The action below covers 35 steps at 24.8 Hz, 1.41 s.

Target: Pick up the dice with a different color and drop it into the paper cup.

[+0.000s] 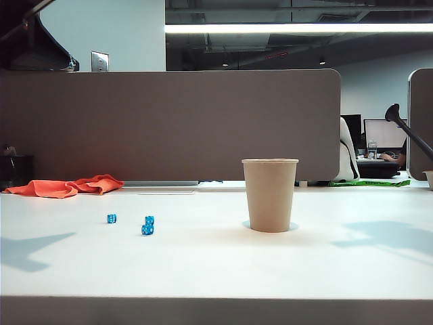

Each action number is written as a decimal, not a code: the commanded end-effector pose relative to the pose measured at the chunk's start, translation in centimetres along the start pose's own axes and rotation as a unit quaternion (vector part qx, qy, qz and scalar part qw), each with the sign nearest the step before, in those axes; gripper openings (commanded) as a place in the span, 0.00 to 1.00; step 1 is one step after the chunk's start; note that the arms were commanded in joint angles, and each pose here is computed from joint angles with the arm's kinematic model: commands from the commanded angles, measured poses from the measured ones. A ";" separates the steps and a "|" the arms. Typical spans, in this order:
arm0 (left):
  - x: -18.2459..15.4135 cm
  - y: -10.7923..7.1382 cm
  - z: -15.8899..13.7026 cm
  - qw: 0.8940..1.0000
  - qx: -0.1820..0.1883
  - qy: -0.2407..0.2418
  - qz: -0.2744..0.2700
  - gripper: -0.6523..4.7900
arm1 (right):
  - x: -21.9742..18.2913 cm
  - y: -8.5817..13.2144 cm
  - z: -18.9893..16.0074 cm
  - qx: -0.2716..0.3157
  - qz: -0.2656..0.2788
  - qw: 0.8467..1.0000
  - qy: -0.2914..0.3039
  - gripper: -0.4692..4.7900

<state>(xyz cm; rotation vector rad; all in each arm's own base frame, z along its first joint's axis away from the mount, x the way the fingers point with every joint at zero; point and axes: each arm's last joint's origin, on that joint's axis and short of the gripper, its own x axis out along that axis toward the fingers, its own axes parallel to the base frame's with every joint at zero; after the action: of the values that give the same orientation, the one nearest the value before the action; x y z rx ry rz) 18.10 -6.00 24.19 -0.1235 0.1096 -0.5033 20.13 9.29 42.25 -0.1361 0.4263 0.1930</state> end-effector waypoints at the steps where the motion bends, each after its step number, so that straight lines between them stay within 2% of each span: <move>1: 0.0 -0.1 0.4 1.000 0.001 -0.013 -0.001 0.11 | -1.1 -0.8 -3.1 0.019 -0.049 0.996 -0.067 0.08; 8: 0.0 -0.1 0.4 1.000 0.001 -0.014 -0.001 0.11 | -1.0 -2.8 -7.8 0.026 -0.092 0.993 -0.068 0.08; 11: 0.0 -0.1 0.4 1.000 0.002 -0.014 -0.001 0.11 | -0.2 -4.2 -9.6 0.041 -0.071 0.994 -0.067 0.08; 17: 0.0 0.0 0.4 1.000 0.001 -0.015 0.009 0.11 | 0.4 -6.3 -12.1 0.068 -0.078 0.988 -0.119 0.08; 22: 0.0 0.0 0.4 1.000 0.002 -0.016 0.013 0.11 | 0.0 -6.7 -13.5 0.076 -0.096 0.984 -0.129 0.08; 30: 0.0 0.1 0.4 0.999 0.001 -0.018 0.033 0.11 | 0.0 -6.2 -16.8 0.086 -0.096 0.980 -0.154 0.08; 35: 0.0 0.1 0.4 0.999 0.001 -0.018 0.033 0.11 | 0.0 -5.9 -19.0 0.085 -0.100 0.973 -0.188 0.08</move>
<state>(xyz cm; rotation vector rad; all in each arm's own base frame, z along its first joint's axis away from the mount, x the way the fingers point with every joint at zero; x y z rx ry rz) 18.20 -5.82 24.21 -0.1216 0.1028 -0.4342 14.14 0.33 25.30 0.0215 0.1143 -0.0194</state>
